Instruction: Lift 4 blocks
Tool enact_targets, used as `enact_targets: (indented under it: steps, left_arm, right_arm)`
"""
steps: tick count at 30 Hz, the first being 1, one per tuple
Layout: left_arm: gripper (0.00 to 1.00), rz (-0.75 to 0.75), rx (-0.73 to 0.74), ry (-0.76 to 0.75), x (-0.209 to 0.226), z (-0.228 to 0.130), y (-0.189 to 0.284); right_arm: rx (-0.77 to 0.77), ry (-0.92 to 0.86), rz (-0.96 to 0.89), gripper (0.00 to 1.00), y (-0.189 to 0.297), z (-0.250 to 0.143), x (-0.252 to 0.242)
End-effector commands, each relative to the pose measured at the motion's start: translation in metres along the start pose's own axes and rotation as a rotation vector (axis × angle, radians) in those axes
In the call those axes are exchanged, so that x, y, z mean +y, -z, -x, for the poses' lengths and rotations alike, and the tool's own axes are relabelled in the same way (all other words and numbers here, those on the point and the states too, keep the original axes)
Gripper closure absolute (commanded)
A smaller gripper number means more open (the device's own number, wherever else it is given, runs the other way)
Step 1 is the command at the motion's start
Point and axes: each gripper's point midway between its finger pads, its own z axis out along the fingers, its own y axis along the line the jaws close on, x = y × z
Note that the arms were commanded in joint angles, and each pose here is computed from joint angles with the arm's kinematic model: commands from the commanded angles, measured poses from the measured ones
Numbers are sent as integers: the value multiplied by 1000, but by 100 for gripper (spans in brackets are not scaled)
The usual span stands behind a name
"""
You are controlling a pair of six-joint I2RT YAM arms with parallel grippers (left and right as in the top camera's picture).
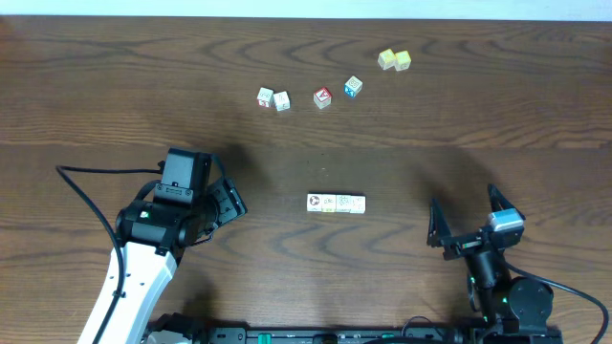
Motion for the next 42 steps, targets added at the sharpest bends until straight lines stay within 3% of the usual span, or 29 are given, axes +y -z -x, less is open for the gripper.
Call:
enact_targets:
  steps: [1, 8, 13, 20, 42]
  left_arm:
    - [26, 3, -19, 5, 0, 5, 4]
    - [26, 3, -19, 4, 0, 5, 4]
    - [26, 3, -19, 4, 0, 5, 4]
    - [26, 3, -19, 4, 0, 5, 4]
    - [26, 3, -19, 5, 0, 5, 4]
  right_arm:
    - [-30, 28, 5, 1, -2, -3, 0]
    - [-30, 52, -32, 1, -4, -17, -10]
    - [93, 19, -98, 1, -2, -48, -25]
    - [97, 124, -113, 1, -1, -47, -29]
    - [106, 18, -312, 1, 7, -50, -63]
